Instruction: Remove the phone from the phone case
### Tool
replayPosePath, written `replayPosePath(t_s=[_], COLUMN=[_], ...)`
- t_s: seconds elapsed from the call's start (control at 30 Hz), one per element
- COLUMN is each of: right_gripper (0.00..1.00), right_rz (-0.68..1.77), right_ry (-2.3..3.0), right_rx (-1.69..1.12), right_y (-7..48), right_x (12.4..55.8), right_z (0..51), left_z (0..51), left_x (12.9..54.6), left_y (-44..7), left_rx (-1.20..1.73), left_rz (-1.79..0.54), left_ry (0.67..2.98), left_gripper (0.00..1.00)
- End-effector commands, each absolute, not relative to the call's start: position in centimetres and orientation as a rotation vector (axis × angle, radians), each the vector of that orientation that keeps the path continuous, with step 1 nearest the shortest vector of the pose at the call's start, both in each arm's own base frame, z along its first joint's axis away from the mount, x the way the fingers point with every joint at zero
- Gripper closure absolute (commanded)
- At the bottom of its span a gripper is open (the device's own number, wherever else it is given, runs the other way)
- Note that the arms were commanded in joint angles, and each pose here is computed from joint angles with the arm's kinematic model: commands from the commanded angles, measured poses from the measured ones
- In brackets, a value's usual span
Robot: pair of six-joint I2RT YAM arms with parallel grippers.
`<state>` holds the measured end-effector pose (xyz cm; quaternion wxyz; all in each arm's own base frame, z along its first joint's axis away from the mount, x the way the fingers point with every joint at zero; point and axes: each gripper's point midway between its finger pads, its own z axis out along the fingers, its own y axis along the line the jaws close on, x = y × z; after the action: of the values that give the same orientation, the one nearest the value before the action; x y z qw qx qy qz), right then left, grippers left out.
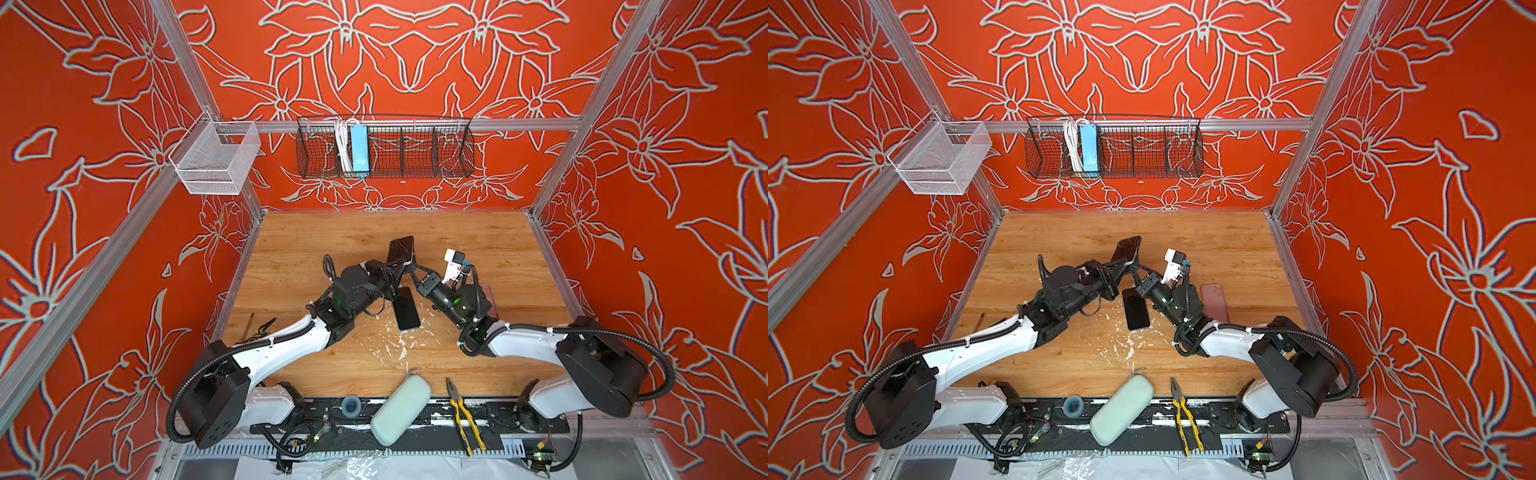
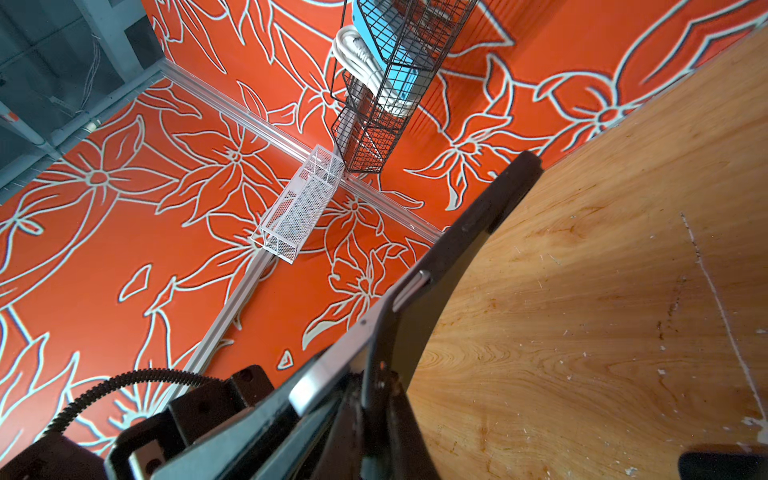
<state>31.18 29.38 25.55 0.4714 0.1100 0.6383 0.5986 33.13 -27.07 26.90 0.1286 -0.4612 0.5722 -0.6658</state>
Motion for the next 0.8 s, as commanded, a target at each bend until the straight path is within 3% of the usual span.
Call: replayPosePath(t_s=[0.0,0.77], right_gripper=[1.00,1.00], right_rz=[1.487,1.315], right_ry=[1.546,1.688], right_rx=[0.228,0.328], right_y=[29.5,27.5], right_x=[30.1,30.6], right_z=[26.1,21.2], left_z=[31.6,37.9], left_x=[32.4,31.2], left_y=[-26.8,-26.6], left_rx=[-1.191,-0.931], left_rz=[-2.013,-2.056], left_ry=[1.605,1.531], left_gripper=[1.00,1.00])
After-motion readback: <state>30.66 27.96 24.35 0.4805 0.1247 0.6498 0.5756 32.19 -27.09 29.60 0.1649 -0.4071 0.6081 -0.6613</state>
